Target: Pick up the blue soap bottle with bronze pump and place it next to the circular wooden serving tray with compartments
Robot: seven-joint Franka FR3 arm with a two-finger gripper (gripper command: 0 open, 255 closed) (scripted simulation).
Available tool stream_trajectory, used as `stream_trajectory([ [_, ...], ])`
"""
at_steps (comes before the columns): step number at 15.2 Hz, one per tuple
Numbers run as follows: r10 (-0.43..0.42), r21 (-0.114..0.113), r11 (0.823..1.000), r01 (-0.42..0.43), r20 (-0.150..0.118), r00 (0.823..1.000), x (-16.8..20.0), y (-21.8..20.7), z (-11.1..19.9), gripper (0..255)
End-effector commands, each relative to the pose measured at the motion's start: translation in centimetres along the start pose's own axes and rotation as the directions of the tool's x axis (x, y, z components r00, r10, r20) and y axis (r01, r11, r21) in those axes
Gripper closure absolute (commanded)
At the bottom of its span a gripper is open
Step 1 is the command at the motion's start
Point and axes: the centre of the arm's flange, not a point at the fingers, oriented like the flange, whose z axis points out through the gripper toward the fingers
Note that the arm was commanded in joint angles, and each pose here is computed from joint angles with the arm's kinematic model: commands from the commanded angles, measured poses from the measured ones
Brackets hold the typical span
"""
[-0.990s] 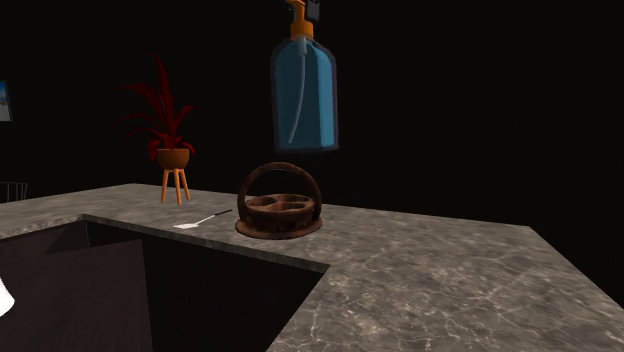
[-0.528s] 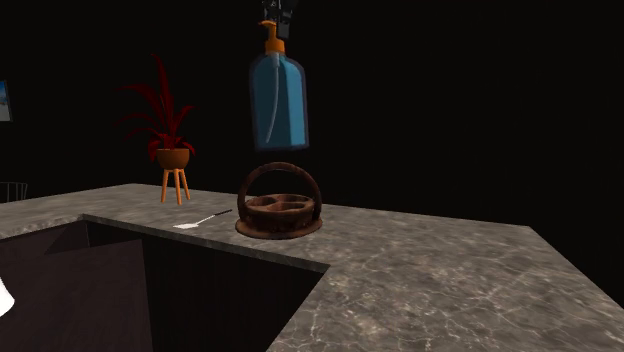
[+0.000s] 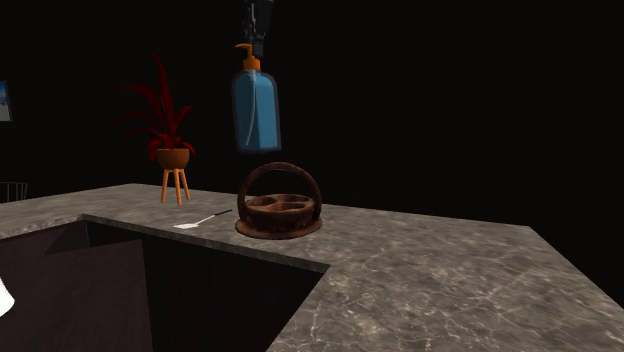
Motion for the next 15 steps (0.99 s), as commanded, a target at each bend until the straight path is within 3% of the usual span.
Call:
stream_trajectory([
  [1, 0.002, 0.000, 1.000, -0.002, 0.000, 1.000, -0.1, -2.5, -0.1, 255],
  [15, 0.002, 0.000, 1.000, -0.002, 0.000, 1.000, -2.1, -20.9, -0.4, 255],
])
